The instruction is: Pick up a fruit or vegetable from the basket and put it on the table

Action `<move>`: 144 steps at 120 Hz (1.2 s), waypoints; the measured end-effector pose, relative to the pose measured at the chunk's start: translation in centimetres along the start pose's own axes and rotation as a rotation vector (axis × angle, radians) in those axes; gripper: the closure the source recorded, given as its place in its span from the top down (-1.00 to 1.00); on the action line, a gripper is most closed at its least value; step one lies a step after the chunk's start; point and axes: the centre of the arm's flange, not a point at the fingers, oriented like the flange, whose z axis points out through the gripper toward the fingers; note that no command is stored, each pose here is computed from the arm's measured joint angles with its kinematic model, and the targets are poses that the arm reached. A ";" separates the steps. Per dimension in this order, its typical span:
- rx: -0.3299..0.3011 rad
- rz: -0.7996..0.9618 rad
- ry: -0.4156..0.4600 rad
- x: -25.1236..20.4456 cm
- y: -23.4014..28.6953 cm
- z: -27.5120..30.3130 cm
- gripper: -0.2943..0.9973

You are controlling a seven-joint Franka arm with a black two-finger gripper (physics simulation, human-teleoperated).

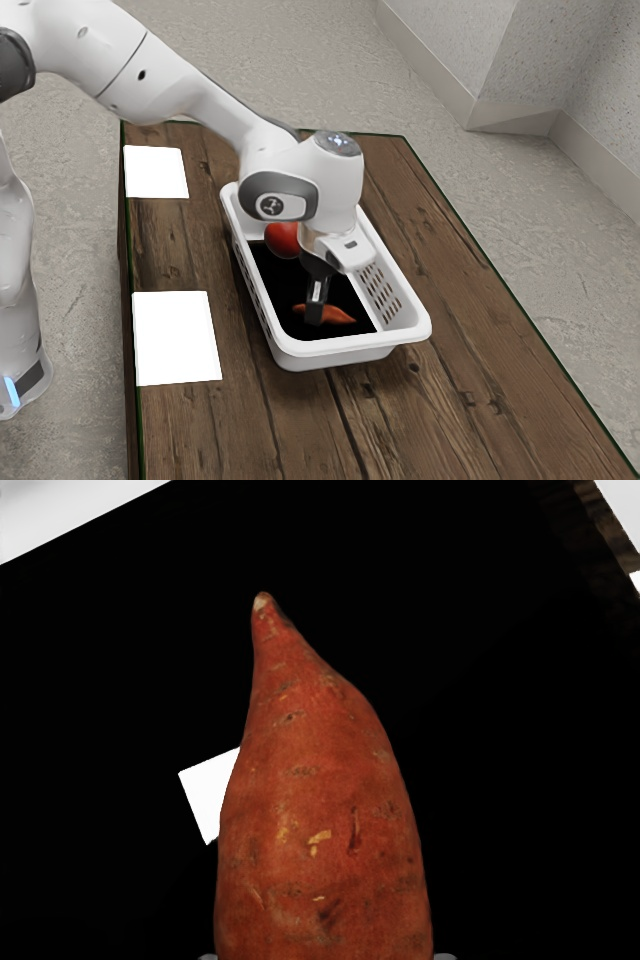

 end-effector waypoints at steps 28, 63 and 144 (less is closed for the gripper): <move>0.016 -0.016 0.022 0.4 0.2 -0.9 -0.36; 0.084 -0.042 0.109 3.0 -0.7 -9.1 -0.33; 0.136 -0.561 -0.044 -6.9 -22.8 -17.5 -0.38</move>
